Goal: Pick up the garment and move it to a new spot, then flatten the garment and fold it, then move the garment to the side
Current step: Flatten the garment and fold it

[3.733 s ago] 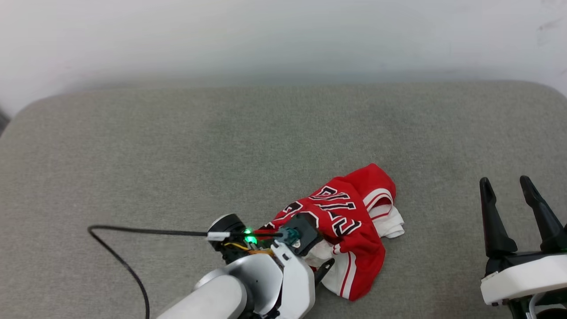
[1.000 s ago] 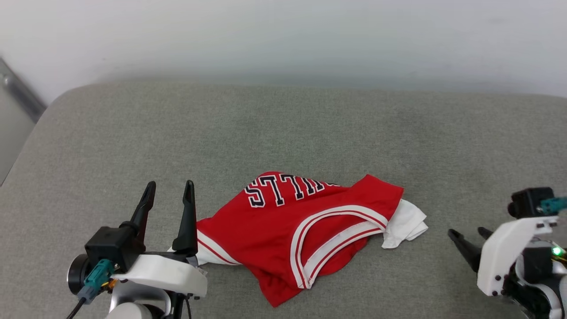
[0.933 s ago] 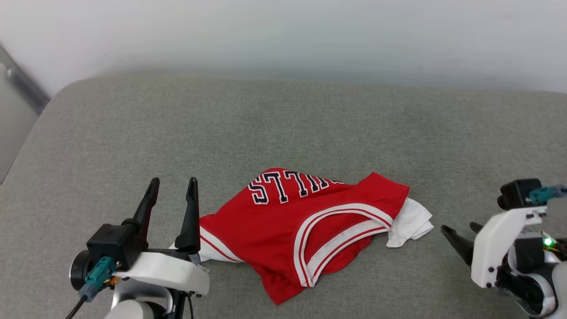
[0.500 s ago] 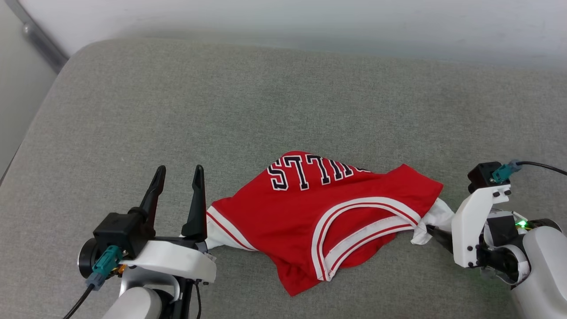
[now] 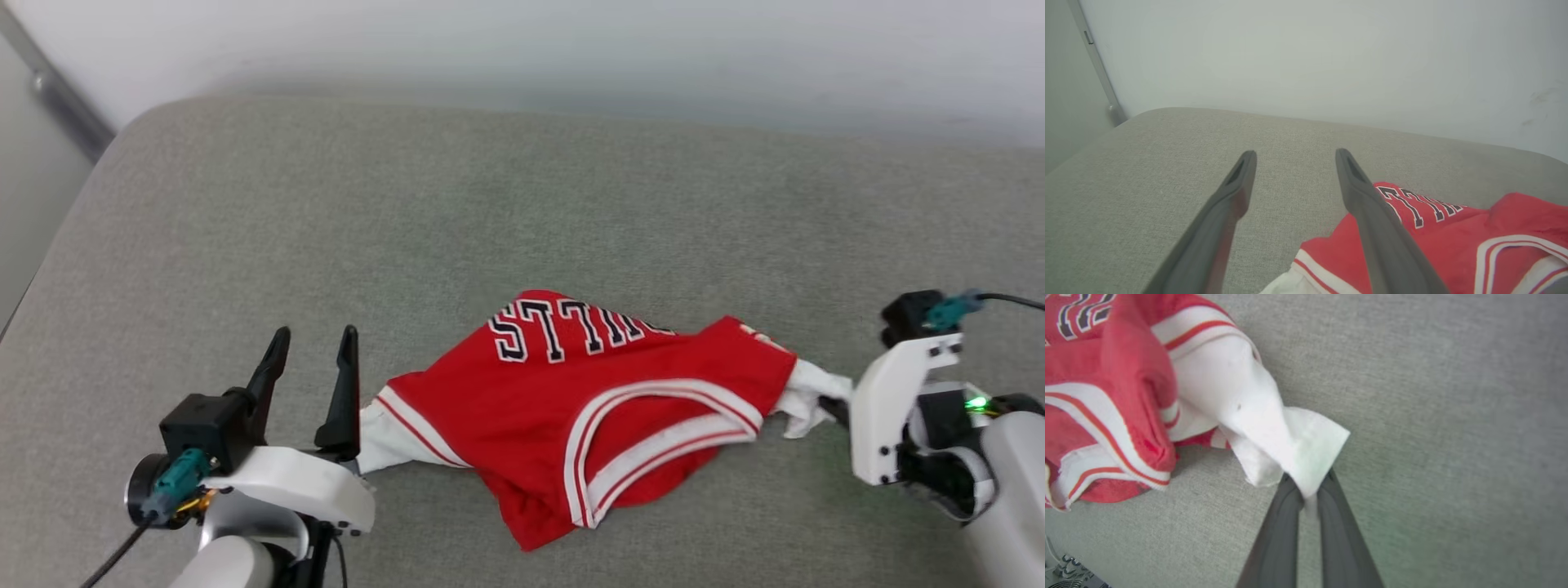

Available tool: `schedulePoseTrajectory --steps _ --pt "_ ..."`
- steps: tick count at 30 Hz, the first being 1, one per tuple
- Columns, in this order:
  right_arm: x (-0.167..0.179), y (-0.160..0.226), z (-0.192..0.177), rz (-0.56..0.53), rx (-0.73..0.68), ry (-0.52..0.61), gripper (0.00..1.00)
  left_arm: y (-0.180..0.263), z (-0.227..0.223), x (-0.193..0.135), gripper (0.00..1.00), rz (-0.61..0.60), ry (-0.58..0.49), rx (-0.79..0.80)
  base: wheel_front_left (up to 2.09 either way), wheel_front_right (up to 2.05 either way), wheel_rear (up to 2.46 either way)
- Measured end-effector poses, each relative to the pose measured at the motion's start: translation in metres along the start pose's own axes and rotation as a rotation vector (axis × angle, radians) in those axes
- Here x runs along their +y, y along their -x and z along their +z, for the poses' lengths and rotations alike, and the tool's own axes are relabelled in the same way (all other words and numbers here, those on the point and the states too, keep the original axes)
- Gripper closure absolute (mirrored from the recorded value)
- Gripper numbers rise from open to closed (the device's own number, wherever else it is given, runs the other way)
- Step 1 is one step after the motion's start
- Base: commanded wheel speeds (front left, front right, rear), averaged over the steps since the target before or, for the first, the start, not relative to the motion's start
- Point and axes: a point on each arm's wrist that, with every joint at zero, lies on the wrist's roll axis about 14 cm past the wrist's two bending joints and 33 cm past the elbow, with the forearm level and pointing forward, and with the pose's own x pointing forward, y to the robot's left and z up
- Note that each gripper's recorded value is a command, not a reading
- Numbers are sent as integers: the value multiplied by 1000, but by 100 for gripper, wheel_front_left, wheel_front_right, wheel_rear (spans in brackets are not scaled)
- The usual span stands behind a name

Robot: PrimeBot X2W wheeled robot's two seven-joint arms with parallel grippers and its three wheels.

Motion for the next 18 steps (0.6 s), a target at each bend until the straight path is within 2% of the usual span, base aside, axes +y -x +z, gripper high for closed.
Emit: schedulePoseTrajectory --steps 7,11,18 --pt "-42 39 3 -106 -110 -56 100 3 -12 1 0 -56 -17 160 0 0 0" --pt "-60 61 -12 -158 -131 -97 100 9 -34 -7 0 -128 -24 341 0 0 0" --pt "-61 73 -25 -180 -149 -134 100 17 -78 -30 0 -256 -49 659 0 0 0"
